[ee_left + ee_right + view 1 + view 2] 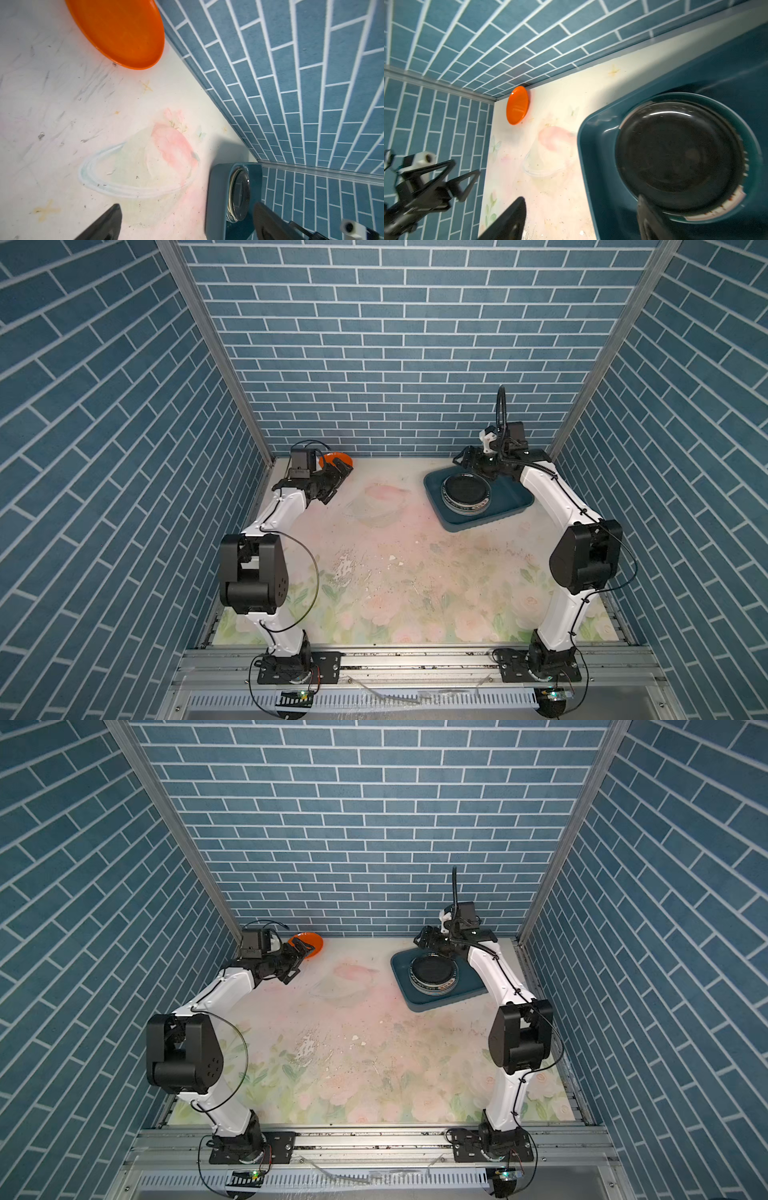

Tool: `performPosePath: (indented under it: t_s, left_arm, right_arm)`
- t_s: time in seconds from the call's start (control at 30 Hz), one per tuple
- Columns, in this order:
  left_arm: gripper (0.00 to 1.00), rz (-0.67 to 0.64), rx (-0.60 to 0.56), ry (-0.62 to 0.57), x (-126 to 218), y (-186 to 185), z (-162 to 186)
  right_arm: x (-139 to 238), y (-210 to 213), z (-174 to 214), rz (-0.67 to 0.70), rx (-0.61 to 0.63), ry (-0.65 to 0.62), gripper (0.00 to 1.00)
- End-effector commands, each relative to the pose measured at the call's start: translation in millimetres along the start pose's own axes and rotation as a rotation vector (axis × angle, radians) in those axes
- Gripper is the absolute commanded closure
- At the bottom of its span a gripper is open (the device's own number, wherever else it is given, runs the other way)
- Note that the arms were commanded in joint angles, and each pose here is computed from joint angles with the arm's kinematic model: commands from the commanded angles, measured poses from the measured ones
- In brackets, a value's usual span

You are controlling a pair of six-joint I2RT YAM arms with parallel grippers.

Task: Place the plates into the plastic bin on the countertop
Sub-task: 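Open the right gripper over the bin while the left moves to the orange plate, then grasp the orange plate's rim with the left gripper and lift it upright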

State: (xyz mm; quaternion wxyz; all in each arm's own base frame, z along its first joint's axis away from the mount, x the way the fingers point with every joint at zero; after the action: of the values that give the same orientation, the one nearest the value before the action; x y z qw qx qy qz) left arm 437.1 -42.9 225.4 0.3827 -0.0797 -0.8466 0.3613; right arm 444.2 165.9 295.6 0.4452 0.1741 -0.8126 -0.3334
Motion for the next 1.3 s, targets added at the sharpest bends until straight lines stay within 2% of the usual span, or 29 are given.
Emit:
performPosePath:
  t_s: [0.0,0.1,0.3,0.63,1.0,1.27]
  left_arm:
    - [0.0,0.021,0.064,-0.01,-10,19,-3]
    - [0.0,0.007,0.103,-0.009,-17,35,-6]
    - [0.01,-0.043,0.102,0.011,-32,53,-21]
    - [0.05,-0.112,0.155,0.005,-67,91,-46]
    - [0.15,-0.098,0.231,-0.049,-119,117,-69]
    - [0.23,-0.097,0.284,-0.106,-143,131,-78]
  right_arm:
    - [5,34,2,-0.113,0.044,-0.009,0.16]
    - [-2,46,7,-0.138,0.053,-0.002,0.16]
    - [-11,59,15,-0.154,0.067,0.004,0.15]
    - [-2,62,12,-0.115,0.073,-0.059,0.15]
    - [2,61,8,-0.036,0.065,-0.105,0.16]
    - [-2,57,5,0.018,0.038,-0.116,0.16]
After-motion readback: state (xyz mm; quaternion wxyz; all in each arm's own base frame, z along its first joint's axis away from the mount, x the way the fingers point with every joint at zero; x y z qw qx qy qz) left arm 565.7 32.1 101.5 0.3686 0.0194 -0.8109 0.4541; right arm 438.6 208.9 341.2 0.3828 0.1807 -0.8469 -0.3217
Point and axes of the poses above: each gripper's point midway between its finger pads, its own x axis back along the fingers, its own y axis along the line the jaws close on, z = x × y, the point moved 8 cm from there along x, back along the fingers, and after that the axes turned 14 degrees about -x, right-handed, at the moved point
